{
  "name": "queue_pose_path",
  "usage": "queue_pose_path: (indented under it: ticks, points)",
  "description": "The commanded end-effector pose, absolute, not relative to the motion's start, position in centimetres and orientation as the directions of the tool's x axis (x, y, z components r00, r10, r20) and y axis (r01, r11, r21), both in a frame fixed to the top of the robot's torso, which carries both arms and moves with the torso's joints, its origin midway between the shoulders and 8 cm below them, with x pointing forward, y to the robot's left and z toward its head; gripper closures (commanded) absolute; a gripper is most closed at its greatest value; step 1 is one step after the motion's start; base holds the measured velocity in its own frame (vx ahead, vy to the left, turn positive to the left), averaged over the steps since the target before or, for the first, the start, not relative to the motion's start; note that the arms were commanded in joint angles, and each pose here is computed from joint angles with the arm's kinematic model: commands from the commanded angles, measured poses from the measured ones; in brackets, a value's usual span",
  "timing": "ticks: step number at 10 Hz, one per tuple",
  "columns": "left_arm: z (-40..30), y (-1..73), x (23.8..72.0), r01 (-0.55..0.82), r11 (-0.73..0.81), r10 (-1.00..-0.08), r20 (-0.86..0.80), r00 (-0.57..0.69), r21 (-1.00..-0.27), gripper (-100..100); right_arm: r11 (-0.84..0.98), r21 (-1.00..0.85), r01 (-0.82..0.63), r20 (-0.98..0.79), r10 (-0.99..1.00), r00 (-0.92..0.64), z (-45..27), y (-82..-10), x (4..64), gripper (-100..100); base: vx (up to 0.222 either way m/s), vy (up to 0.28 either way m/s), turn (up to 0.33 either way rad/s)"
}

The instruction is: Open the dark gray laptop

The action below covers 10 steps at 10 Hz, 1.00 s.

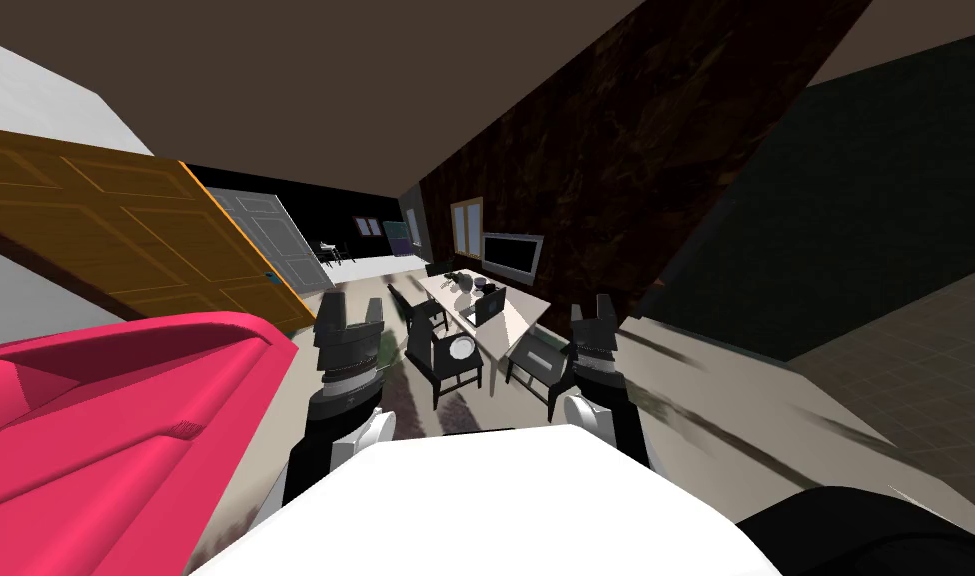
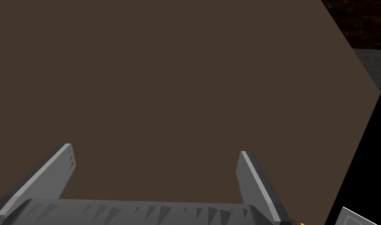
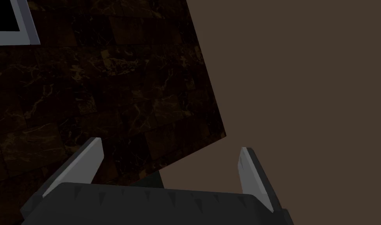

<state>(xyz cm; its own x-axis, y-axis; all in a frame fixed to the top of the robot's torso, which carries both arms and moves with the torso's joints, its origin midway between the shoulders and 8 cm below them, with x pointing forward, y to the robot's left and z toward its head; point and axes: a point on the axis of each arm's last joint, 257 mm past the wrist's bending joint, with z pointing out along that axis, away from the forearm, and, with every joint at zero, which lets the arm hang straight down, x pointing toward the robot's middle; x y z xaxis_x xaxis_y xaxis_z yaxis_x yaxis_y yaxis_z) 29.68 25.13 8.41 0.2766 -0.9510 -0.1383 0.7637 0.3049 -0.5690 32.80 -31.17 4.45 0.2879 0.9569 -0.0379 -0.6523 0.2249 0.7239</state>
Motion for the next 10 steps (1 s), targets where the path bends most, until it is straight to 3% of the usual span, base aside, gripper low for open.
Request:
queue_pose_path:
  ticks: [1,9,10]
  points:
    - [8.41,25.13,29.68,0.764,0.305,-0.951,-0.138,0.277,-0.569,0,0.225,0.724,-0.652,-0.038,0.957,0.288,4.46,-31.17,32.8,0,0.0,0.0,0.0]
    - [8.42,25.13,29.67,0.764,0.305,-0.951,-0.138,0.277,-0.569,0,0.225,0.724,-0.653,-0.038,0.957,0.288,4.47,-31.17,32.8,0,0.0,0.0,0.0]
    - [8.42,25.13,29.67,0.764,0.305,-0.951,-0.138,0.277,-0.569,0,0.252,0.726,-0.64,-0.089,0.957,0.276,4.13,-30.73,33.25,-100,0.004,0.009,0.039]
